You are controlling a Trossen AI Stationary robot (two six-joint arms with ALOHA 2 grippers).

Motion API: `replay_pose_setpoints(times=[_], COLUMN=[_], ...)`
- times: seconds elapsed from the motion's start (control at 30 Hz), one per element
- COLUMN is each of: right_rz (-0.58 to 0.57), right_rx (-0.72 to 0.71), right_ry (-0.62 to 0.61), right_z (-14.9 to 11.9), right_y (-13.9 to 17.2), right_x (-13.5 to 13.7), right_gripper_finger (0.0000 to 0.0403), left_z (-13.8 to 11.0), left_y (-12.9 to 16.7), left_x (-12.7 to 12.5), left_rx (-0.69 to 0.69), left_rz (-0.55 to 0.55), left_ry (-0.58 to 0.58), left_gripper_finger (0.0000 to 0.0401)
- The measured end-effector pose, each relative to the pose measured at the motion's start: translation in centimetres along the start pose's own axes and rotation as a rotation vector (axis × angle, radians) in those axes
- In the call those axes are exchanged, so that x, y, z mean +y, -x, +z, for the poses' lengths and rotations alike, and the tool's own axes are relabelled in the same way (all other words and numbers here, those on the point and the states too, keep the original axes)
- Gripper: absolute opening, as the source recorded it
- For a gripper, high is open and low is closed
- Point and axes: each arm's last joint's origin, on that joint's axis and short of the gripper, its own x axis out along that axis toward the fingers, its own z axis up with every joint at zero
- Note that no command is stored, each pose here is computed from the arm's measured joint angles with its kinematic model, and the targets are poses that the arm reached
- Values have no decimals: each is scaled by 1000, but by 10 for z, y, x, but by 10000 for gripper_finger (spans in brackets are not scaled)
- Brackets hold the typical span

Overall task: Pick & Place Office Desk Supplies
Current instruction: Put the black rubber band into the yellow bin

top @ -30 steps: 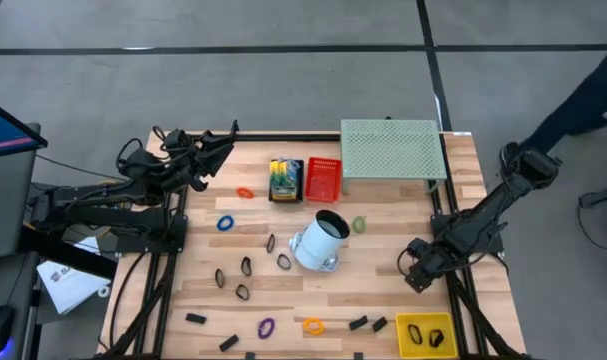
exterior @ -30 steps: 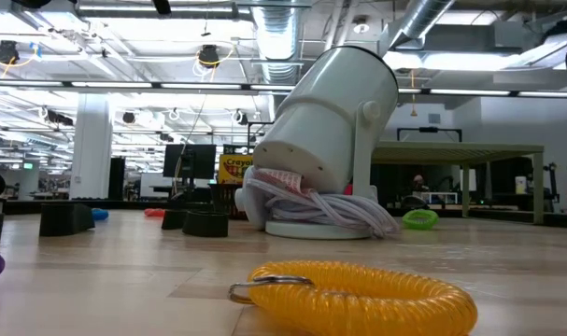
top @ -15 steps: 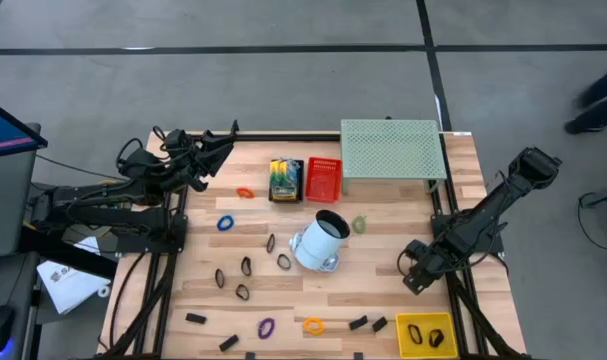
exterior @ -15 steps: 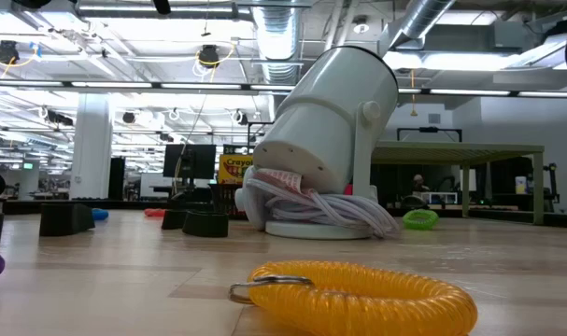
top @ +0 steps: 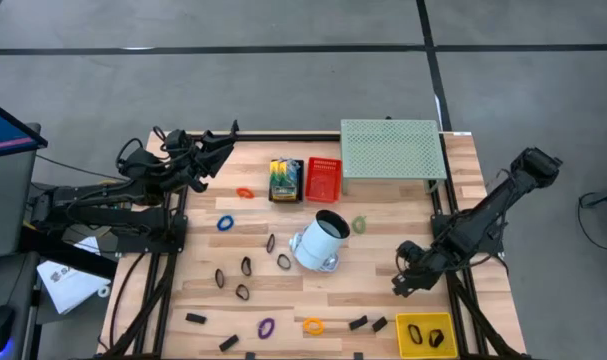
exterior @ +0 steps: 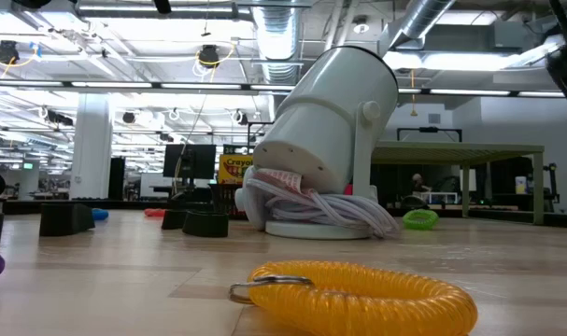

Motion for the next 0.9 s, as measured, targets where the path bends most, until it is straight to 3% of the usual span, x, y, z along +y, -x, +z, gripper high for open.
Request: replay_pose_setpoints(times=[0.17, 0.33, 0.53, 0.67, 0.9], right_rz=[148, 177, -30, -115, -169], right_rx=[-39, 39, 265, 304, 298], right_ry=[-23, -58, -78, -125, -151], right_z=[-3, -23, -72, -100, -109], right_y=[30, 47, 25, 12, -3], right_x=[35, 47, 39, 31, 28], right_gripper_finger=[4, 2, 1, 1, 8], left_z=[0, -1, -3, -4, -4], left_y=[0, 0, 0, 0, 0], left_x=[0, 0, -1, -1, -1], left_rx=[0, 18, 51, 64, 64], left_rz=[0, -16, -53, -55, -55], left_ry=[-10, -25, -24, -26, -27], left_gripper_finger=[159, 159, 159, 159, 159])
